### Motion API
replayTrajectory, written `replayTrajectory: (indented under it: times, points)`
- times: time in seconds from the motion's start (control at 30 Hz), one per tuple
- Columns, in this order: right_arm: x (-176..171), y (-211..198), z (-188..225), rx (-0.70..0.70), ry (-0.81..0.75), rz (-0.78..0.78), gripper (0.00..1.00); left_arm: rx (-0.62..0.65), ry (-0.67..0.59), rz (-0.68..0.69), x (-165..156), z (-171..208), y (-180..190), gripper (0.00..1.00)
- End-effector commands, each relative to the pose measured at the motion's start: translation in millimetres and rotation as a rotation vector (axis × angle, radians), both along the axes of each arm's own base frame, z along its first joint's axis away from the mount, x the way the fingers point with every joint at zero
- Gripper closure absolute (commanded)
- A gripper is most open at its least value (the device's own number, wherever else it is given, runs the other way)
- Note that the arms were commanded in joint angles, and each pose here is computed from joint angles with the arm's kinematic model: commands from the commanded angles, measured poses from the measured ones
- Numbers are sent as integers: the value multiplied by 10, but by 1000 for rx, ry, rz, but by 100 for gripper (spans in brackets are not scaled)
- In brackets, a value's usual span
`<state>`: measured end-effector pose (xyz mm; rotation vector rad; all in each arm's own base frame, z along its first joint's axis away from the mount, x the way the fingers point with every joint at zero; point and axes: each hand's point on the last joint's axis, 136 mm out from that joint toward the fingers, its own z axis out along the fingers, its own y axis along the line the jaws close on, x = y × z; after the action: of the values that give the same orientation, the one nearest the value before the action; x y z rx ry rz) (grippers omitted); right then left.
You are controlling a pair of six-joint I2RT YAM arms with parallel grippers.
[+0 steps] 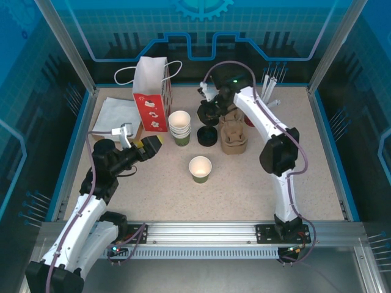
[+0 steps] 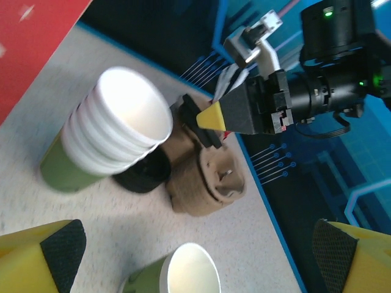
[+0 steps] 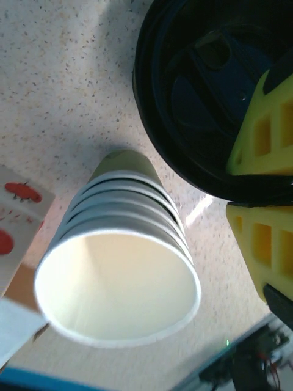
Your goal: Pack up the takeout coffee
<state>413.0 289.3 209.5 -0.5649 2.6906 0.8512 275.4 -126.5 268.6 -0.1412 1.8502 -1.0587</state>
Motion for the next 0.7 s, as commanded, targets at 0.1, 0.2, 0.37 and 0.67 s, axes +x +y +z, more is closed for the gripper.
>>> replayTrajectory:
  times: [0.1,0.2,0.37,0.67]
  points:
    - [-274,-136,1217,463,-6,-78,84,158,-521,-107,-75,729,-284,1]
    - [-475,-231,1492,579,23,-87,84,286,-696,-197,-157,885,-558,1]
    - [-845,-380,1838,740,67,-95,84,442,-929,-358,-248,1026,-1062,1]
    - [-1425,-591,2189,845,78,-117,83,441,-1129,-486,-115,1249,-1716,1]
